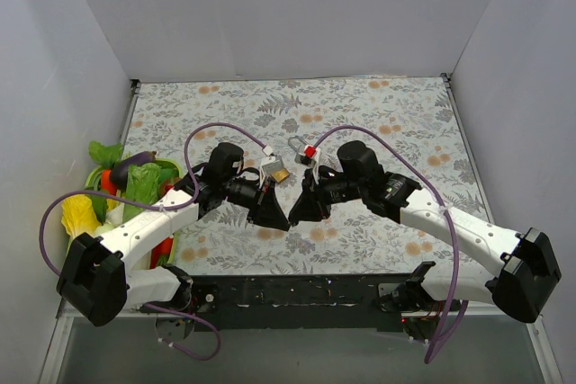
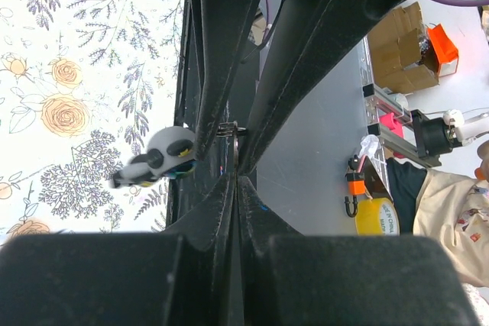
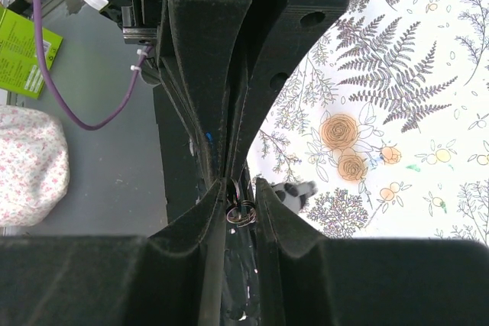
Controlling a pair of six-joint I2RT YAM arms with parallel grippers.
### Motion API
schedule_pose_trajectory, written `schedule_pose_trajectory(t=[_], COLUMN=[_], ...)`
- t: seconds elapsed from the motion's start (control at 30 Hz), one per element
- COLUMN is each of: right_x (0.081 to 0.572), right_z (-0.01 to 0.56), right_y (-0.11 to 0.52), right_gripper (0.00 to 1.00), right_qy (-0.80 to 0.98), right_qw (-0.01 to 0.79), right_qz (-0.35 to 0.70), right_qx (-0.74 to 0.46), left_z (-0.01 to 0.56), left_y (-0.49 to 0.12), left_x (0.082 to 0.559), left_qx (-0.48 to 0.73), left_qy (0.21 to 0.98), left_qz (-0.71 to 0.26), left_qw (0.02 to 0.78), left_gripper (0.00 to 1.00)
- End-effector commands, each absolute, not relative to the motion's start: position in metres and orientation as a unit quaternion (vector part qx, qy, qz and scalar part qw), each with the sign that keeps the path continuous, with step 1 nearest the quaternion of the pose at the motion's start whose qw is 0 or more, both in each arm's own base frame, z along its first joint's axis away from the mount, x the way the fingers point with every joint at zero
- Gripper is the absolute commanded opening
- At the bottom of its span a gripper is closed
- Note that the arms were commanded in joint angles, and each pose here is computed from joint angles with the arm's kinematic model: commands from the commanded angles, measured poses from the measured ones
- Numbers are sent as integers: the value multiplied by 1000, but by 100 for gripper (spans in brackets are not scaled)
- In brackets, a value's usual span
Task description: Unlock with the key
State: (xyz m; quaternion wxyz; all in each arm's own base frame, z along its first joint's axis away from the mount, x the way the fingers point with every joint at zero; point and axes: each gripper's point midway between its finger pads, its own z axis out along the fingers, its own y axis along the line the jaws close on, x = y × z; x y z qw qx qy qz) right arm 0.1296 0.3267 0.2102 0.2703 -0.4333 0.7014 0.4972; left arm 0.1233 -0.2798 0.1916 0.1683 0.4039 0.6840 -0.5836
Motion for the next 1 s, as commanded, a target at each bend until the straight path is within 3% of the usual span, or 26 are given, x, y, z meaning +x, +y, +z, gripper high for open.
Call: schedule_pose_trajectory(t=[0.0,0.17,0.23,0.27,0.37,0.5,0.8,0.97], right_x=[132,132,136,141,151,161,182,183], right_z=[216,212,215,214,219,227,231,234], right_y=[323,322,320,319,314,305,271,258], right_gripper=[1,1,1,1,1,1,1,1], right_qy=[698,704,708,713,725,733,757,757], right_qw=[284,283,296,307,335,376,453,476], right_qz=[490,485,479,469,452,436,382,374], right_qx=[-438,-435,-427,-420,-398,-363,-274,-246], left_z=[208,204,200,197,196,194,189,179], left_y=[-282,-283,-284,-284,-284,-283,-277,-267], left_x=[123,132,138,144,151,159,187,242], left_qx=[422,412,403,395,387,366,247,69], left_qy=[663,681,694,705,716,734,785,843], left_qz=[-591,-573,-559,-549,-535,-520,-505,-438], left_qw=[184,199,207,214,226,240,261,303], left_gripper=[0,0,9,33,74,96,98,95])
